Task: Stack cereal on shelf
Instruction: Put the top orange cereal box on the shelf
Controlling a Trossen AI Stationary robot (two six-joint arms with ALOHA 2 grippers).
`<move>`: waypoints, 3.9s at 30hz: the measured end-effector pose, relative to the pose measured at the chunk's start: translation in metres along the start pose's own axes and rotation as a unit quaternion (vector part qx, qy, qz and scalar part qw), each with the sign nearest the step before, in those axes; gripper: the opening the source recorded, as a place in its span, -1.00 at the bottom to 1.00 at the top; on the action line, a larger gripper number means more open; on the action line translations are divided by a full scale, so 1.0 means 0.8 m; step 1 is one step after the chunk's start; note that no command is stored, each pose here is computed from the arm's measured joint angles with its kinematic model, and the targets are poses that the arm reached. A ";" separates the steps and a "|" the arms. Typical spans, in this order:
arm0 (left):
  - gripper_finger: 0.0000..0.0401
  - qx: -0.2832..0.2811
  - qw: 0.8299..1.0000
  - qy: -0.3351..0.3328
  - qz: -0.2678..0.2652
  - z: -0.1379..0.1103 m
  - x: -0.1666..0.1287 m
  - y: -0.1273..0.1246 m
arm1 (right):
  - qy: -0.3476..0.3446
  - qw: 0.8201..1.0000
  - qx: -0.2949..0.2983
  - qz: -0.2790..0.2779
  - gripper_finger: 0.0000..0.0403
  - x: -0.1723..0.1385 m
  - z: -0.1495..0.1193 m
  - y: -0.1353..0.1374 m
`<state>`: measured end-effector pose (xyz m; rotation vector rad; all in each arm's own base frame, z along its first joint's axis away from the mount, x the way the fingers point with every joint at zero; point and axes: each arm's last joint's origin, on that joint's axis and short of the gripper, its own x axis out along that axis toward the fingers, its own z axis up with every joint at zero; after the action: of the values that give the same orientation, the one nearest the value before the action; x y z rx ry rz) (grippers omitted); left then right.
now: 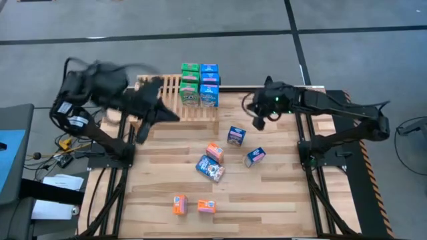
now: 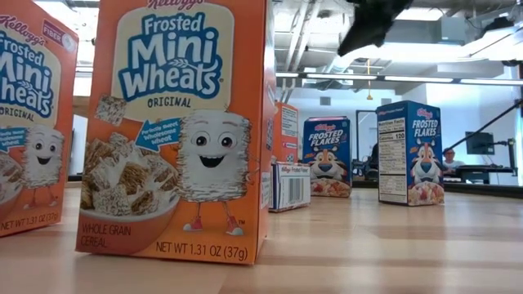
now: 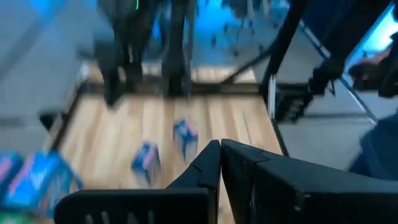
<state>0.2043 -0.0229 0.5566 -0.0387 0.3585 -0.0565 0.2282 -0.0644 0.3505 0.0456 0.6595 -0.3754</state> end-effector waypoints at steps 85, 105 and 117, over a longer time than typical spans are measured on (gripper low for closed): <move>0.24 0.200 0.915 0.342 -0.072 -0.238 0.355 0.067 | 0.141 0.986 0.078 -0.049 0.19 -0.068 -0.137 0.043; 0.24 0.219 0.907 0.354 -0.068 -0.266 0.365 0.068 | 0.141 0.986 0.081 -0.047 0.19 -0.068 -0.137 0.043; 0.09 0.242 0.900 0.356 -0.064 -0.276 0.368 0.067 | 0.141 0.986 0.081 -0.047 0.19 -0.068 -0.137 0.043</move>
<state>0.4047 0.0063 0.2441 0.4663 1.0677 -0.2938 0.1362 0.0029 0.2944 0.2264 0.9116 -0.5188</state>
